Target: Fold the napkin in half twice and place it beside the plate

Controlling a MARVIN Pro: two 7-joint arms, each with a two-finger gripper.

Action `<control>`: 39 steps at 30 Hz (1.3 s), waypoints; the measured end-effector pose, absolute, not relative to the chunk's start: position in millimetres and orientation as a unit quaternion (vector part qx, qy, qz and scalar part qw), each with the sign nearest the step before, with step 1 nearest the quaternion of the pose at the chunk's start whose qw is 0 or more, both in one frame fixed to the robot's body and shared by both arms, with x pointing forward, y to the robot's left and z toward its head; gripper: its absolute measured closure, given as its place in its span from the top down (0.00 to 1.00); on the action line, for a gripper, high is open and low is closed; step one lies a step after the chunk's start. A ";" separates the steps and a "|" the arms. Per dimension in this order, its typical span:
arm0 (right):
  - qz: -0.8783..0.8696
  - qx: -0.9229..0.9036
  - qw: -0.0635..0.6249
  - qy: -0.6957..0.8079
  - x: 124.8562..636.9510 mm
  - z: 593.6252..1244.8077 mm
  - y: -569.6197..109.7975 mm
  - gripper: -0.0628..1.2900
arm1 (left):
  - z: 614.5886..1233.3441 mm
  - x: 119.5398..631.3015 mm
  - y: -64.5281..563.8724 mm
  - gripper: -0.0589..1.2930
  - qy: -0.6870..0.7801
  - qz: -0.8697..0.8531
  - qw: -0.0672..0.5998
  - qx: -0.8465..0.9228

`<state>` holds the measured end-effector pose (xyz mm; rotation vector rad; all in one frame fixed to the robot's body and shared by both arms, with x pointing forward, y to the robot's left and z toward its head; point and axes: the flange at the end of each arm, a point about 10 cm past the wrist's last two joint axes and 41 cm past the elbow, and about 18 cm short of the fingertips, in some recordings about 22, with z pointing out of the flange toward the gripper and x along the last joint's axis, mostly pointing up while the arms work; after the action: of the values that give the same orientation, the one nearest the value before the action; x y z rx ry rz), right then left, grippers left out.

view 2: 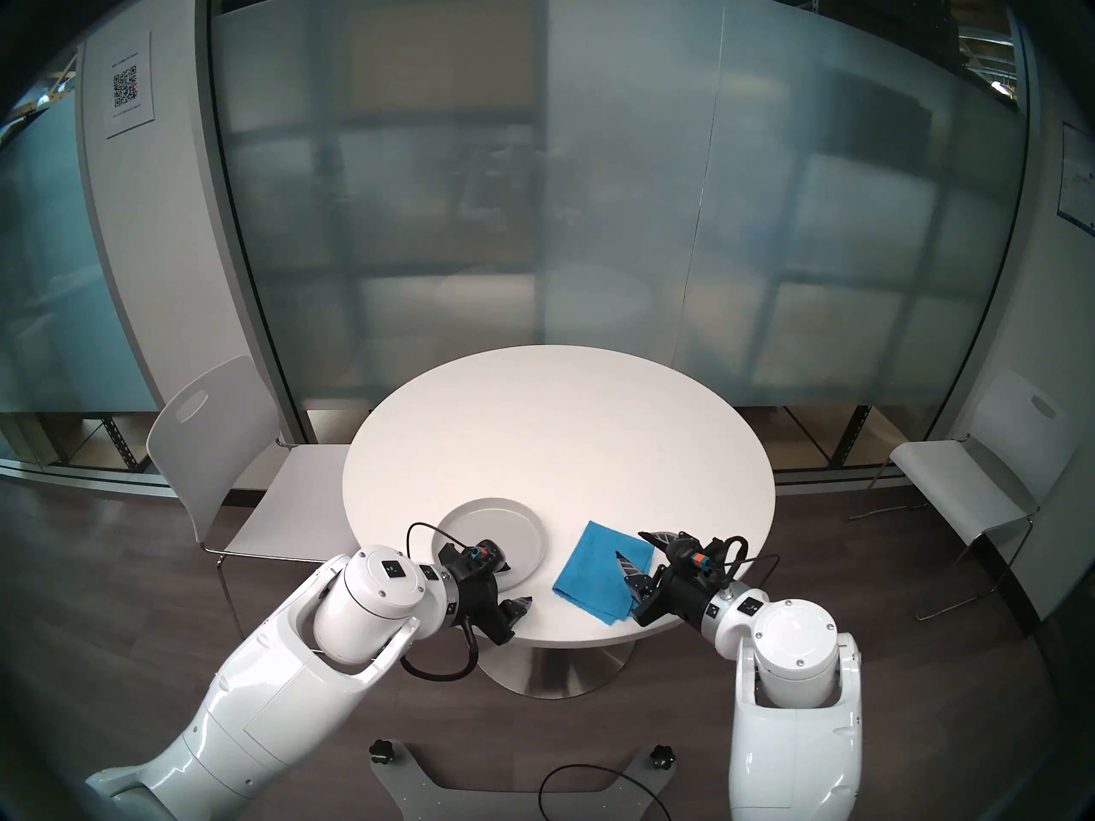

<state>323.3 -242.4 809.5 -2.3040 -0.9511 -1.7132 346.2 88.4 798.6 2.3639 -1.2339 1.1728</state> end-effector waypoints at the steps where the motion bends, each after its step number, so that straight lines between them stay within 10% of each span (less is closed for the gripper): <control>1: -0.565 -0.761 0.059 -0.314 323.4 809.3 -242.4 0.61 | 801.1 346.4 88.6 0.62 -0.420 0.402 0.115 0.806; 16: -0.568 -0.759 0.055 -0.314 325.1 811.7 -243.2 0.64 | 857.2 346.3 96.8 0.90 -0.380 0.465 0.143 0.787; 39: -0.626 -0.732 0.007 -0.269 314.4 829.2 -252.8 0.77 | 900.4 371.0 119.1 0.92 -0.227 0.573 0.107 0.780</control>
<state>314.4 -252.8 829.2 -2.2901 -0.8396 -1.9564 371.0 119.1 900.4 2.2960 -0.6694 1.6861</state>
